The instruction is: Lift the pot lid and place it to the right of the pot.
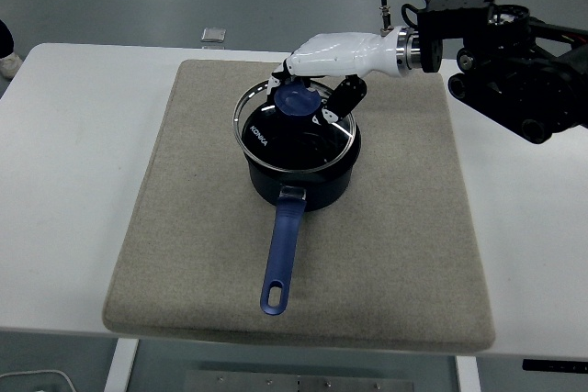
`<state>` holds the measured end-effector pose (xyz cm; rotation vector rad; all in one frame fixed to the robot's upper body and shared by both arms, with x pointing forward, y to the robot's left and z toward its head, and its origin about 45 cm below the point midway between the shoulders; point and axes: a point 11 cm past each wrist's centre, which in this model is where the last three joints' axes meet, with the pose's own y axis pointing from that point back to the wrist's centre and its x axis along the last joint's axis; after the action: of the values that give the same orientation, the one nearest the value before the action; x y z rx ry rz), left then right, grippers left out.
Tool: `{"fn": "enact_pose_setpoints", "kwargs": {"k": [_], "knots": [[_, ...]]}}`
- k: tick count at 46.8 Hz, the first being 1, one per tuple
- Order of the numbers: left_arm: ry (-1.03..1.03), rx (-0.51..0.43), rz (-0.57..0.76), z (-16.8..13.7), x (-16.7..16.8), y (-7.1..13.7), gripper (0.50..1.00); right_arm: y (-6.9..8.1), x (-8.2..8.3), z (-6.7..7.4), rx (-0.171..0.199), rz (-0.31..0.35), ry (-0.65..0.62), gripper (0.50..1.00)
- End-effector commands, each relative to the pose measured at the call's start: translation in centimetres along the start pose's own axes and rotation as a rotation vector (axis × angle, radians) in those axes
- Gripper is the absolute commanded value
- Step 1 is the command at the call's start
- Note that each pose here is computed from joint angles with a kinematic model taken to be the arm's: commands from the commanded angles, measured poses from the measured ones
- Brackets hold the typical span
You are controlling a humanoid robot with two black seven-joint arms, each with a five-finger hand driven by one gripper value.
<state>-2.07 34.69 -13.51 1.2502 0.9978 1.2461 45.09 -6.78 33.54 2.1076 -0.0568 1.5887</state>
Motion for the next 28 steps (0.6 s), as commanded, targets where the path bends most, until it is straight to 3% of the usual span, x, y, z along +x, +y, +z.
{"fn": "enact_pose_setpoints", "kwargs": {"k": [1,28], "knots": [[-0.002,0.000,0.000,0.0,0.0,0.0,1.000,0.1,0.8,-0.1,-0.002,0.010,0.009,0.500],[0.000,0.000,0.000,0.0,0.0,0.0,1.000,2.2,3.0,3.2,-0.112,0.085,-0.018,0.500]]}}
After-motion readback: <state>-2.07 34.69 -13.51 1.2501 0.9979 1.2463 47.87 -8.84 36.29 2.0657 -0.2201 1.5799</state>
